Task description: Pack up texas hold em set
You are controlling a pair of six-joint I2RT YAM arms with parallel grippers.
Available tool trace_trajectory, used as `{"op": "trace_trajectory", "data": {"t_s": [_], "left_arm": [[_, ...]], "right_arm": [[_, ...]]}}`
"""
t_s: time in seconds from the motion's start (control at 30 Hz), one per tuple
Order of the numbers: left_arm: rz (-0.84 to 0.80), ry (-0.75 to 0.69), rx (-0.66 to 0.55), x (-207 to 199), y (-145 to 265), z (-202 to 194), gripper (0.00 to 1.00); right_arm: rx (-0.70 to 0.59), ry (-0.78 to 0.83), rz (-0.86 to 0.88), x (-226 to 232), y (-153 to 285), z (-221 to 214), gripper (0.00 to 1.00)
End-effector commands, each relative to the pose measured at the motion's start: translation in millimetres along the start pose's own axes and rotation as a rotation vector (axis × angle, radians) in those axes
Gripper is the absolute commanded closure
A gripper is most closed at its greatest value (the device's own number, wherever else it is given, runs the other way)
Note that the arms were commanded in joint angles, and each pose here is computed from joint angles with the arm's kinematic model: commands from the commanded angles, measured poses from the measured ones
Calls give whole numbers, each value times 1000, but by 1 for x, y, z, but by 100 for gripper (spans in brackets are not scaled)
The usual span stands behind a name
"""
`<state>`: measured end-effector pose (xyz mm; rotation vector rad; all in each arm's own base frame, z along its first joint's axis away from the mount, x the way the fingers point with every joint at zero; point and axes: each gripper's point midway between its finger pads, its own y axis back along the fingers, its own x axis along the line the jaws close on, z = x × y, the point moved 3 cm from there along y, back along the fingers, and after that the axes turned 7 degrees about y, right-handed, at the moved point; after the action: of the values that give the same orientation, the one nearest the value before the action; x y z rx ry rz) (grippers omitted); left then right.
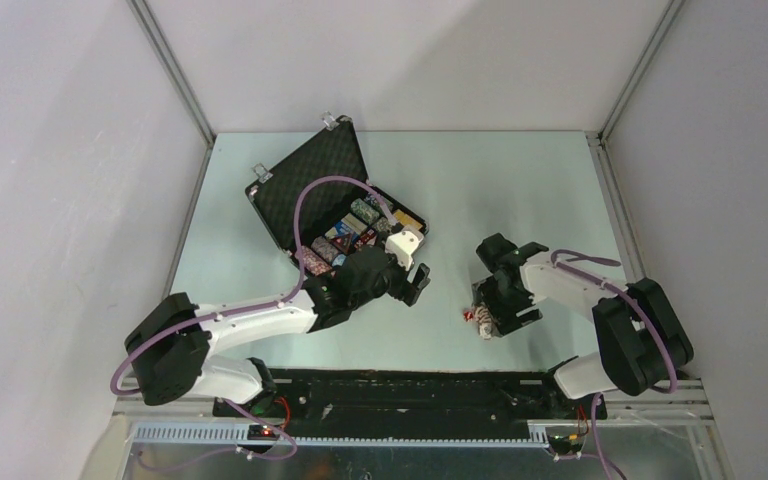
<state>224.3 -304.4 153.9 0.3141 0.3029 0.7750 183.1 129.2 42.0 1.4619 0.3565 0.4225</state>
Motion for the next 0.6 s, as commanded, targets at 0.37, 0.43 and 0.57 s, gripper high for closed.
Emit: {"op": "trace_trajectory", "data": {"t_s": [0.37,0.43,0.57], "left_arm": [[-4,11,-33,-1,3,10,17],[-4,10,-32,-1,2,10,17],[-4,8,-27,-1,1,9,17]], "right_arm": [[-77,22,-41,-11,-6,11,45],[-81,30,-46,-11,-7,11,46],[-95,52,-55,-12,-9,14,52]]}}
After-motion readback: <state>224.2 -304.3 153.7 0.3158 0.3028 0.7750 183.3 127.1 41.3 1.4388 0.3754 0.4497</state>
